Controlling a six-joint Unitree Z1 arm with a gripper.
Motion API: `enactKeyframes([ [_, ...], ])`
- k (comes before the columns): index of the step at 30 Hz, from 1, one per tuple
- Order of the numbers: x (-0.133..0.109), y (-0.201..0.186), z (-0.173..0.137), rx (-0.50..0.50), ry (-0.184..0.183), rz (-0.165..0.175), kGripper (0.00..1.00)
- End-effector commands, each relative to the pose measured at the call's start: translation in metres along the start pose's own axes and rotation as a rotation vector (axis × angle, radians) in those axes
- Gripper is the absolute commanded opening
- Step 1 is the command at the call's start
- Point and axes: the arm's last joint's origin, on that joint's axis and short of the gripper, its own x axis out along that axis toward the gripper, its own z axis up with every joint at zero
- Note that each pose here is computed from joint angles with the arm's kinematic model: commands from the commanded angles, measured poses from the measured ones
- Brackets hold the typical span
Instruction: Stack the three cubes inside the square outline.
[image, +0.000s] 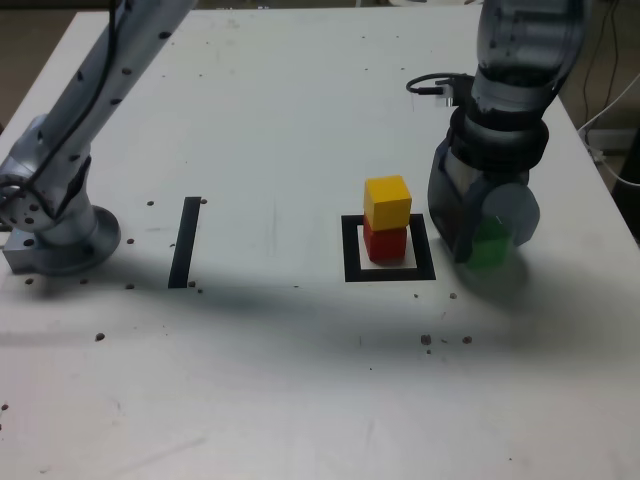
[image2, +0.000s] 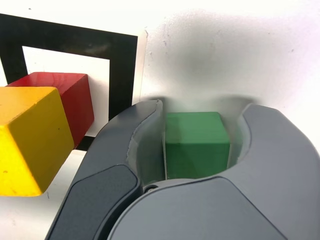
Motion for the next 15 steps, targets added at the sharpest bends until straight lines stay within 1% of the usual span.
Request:
enactKeyframes([
  [1, -0.004, 0.001, -0.001, -0.006, -0.006, -0.001, 0.32],
  [4, -0.004, 0.001, -0.002, -0.008, -0.005, -0.001, 0.31],
  [8, -0.004, 0.001, -0.002, -0.01, -0.008, 0.001, 0.27],
  [11, -0.008, 0.002, -0.002, -0.011, -0.024, 0.002, 0.24],
  [15, -0.019, 0.004, -0.004, -0.009, -0.054, 0.001, 0.24],
])
